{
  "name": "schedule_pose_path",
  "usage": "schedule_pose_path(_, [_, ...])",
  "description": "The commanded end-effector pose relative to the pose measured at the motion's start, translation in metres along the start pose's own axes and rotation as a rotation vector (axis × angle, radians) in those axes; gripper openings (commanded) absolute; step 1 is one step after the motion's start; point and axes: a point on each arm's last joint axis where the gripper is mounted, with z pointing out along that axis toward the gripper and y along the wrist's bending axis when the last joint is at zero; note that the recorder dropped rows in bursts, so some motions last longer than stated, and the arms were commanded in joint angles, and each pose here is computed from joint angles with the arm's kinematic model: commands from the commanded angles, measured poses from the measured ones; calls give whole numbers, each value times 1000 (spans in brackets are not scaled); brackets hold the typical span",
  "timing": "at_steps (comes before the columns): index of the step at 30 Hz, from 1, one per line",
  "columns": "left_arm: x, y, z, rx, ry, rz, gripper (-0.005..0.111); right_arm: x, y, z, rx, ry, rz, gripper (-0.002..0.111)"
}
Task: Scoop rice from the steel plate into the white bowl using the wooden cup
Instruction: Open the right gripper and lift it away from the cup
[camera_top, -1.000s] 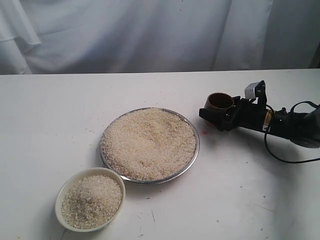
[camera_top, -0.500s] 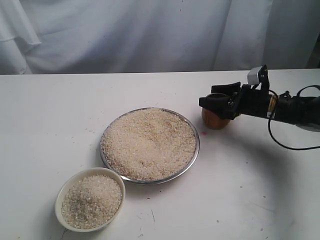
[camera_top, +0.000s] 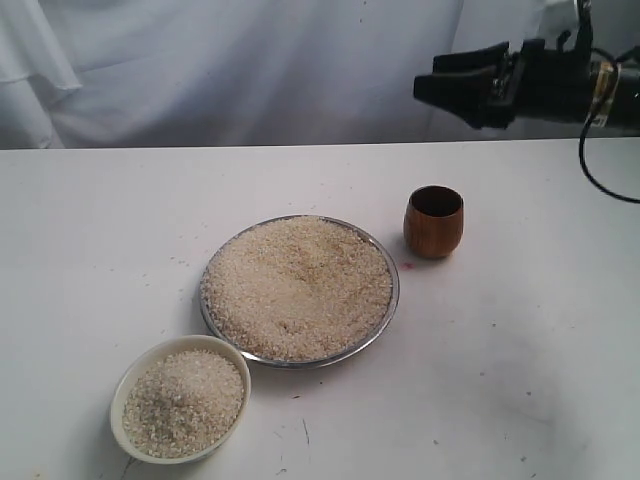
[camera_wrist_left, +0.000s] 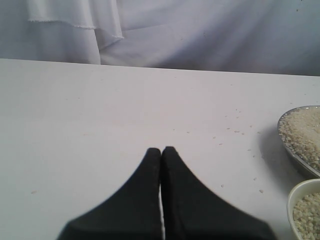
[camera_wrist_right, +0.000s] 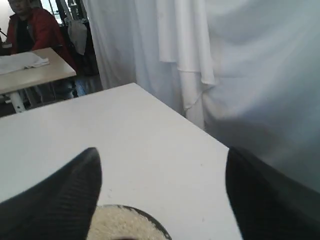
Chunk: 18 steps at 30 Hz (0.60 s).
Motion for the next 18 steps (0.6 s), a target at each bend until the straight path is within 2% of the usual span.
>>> schedule_pose_path(1, [0, 0, 0, 3, -13, 2, 0, -52, 28, -12, -29, -2, 129, 29])
schedule_pose_path(2, [0, 0, 0, 3, -13, 2, 0, -67, 37, -17, -32, -5, 138, 9])
schedule_pose_path(3, [0, 0, 0, 3, -13, 2, 0, -73, 42, -18, -34, -4, 119, 0])
schedule_pose_path(4, [0, 0, 0, 3, -13, 2, 0, -84, 49, -22, -32, -2, 92, 0])
schedule_pose_path(6, [0, 0, 0, 3, -13, 2, 0, -95, 52, -28, 79, 23, 89, 0])
schedule_pose_path(10, [0, 0, 0, 3, -13, 2, 0, -94, 57, -46, 383, 73, 123, 0])
schedule_pose_path(13, [0, 0, 0, 3, -13, 2, 0, -82, 69, -66, 637, 41, 216, 0])
schedule_pose_path(18, [0, 0, 0, 3, -13, 2, 0, -85, 98, -78, 764, 27, 201, 0])
